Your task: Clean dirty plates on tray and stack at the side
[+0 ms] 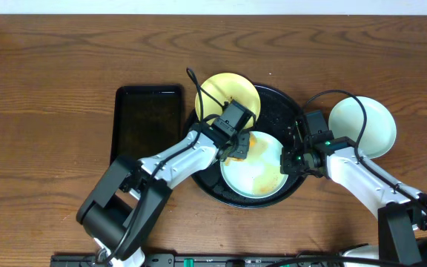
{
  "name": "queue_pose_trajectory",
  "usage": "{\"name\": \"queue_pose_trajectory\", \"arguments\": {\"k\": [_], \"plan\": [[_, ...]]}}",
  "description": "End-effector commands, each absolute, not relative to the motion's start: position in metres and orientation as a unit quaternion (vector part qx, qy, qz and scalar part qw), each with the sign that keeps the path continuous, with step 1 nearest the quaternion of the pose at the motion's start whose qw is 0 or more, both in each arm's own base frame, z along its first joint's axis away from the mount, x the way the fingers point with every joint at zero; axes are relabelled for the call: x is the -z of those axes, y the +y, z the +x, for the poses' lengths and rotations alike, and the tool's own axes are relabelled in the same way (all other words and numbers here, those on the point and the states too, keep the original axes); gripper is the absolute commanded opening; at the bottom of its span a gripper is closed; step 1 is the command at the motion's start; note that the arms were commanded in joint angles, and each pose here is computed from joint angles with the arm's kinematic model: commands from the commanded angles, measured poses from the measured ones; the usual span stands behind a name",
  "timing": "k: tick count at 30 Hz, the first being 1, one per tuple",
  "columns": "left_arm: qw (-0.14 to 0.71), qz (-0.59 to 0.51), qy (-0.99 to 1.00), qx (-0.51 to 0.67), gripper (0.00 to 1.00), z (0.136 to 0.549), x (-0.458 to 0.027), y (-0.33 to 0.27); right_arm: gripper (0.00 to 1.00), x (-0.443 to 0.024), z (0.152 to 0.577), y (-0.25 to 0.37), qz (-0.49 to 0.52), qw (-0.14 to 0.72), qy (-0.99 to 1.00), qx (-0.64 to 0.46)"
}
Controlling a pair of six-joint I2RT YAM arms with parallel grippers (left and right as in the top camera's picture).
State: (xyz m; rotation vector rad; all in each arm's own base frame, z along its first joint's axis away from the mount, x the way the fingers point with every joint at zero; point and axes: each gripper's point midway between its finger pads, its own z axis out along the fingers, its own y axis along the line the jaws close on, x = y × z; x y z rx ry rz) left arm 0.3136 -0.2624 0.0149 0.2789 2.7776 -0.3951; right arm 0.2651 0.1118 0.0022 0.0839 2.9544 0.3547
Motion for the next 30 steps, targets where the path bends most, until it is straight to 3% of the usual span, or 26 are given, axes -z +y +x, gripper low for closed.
{"name": "queue_pose_trajectory", "arguments": {"k": [1,10,15,22,30], "plan": [[0.146,0.086,0.977,0.128,0.08,0.304,-0.025,-0.246,0.01,0.005,0.258,0.103,0.031,0.070,0.992,-0.101],[0.213,0.061,0.967,0.128,0.07,0.307,-0.100,-0.216,0.02,0.005,0.259,0.103,0.031,0.070,0.992,-0.101],[0.228,0.014,0.968,0.101,0.07,0.318,-0.113,-0.177,0.14,0.003,0.263,0.105,0.030,0.080,0.991,-0.104],[0.227,-0.071,0.968,0.076,0.07,0.340,-0.110,-0.117,0.02,0.003,0.265,0.105,0.030,0.084,0.990,-0.106],[0.208,-0.150,0.965,0.049,0.08,0.343,-0.103,-0.059,0.01,0.003,0.265,0.105,0.025,0.085,0.991,-0.105]]}}
